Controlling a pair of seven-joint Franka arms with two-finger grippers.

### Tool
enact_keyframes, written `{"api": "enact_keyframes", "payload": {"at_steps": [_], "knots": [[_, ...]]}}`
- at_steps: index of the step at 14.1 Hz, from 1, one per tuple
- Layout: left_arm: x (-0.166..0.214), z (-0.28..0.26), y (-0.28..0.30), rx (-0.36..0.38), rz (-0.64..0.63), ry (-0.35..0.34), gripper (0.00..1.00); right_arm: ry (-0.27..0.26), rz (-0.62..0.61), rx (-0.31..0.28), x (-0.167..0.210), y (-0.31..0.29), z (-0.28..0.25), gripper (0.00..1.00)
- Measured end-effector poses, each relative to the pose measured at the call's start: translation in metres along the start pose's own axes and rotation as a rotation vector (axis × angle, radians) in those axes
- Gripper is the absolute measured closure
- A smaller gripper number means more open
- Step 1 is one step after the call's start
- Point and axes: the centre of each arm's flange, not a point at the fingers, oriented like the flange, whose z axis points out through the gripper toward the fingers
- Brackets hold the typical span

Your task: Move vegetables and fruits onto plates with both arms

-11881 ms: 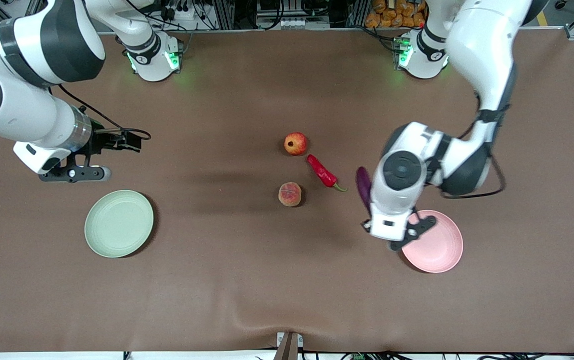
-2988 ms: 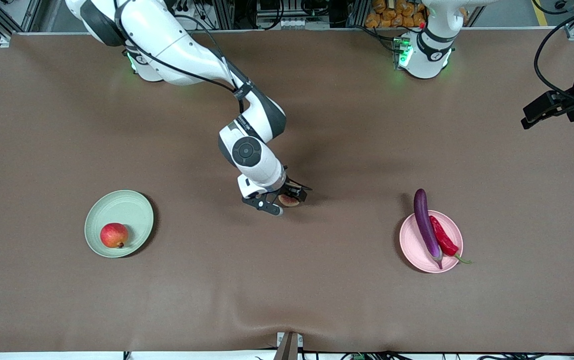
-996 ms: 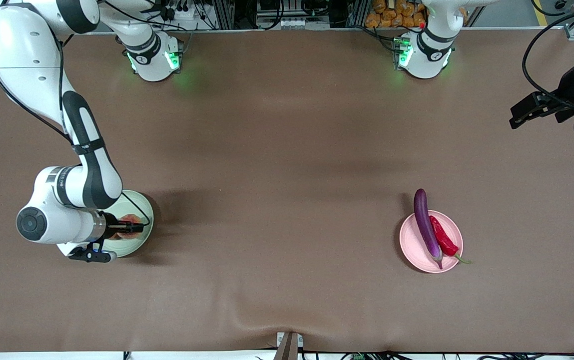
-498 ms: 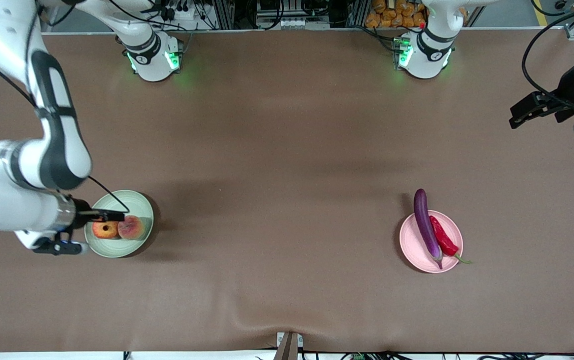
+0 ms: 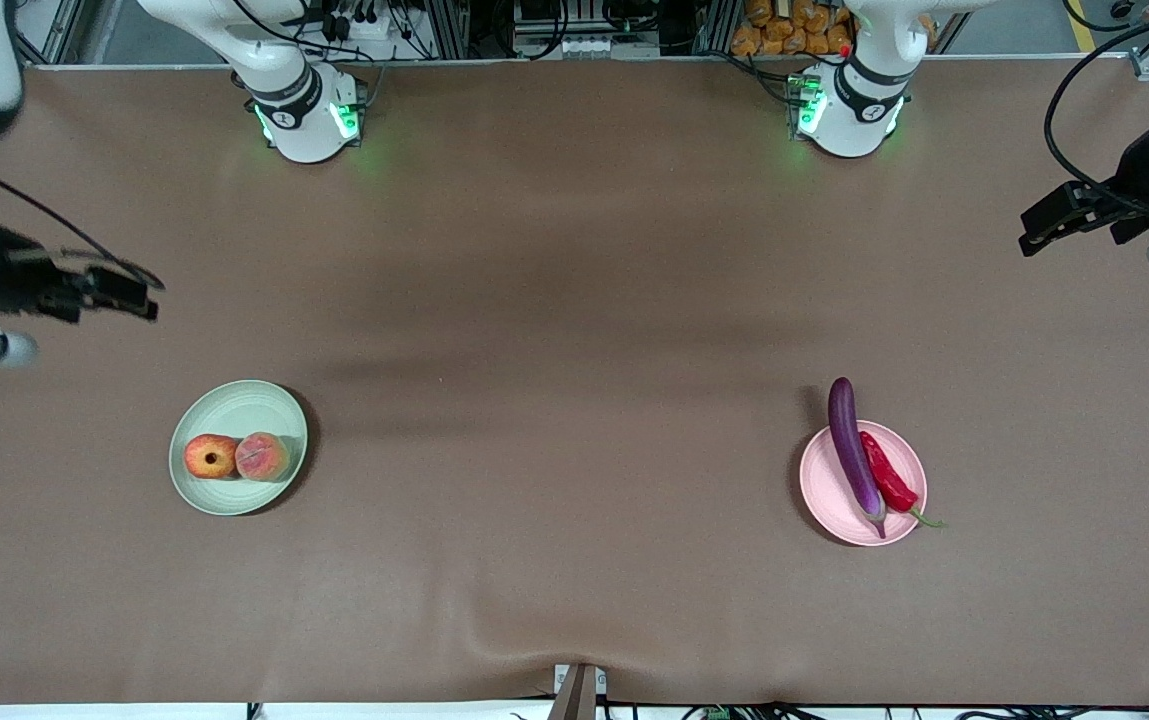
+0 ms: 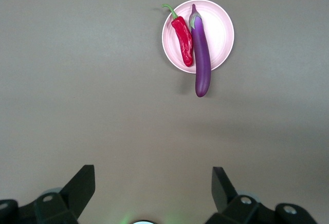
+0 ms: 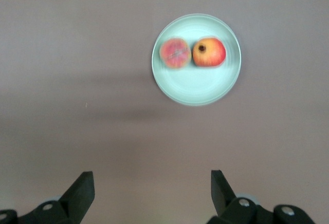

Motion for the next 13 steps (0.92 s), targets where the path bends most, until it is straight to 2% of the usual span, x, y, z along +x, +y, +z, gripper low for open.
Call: {"api": "enact_keyframes", "payload": {"at_steps": [3, 13], "knots": [[-0.001, -0.001, 0.0, 0.0, 0.001, 0.002, 0.0, -0.022, 0.007, -0.016, -0.029, 0.005, -0.023, 0.0], [-0.003, -0.005, 0.008, -0.001, 0.015, 0.01, 0.0, -0.015, 0.033, -0.033, -0.036, 0.01, -0.032, 0.0]]}}
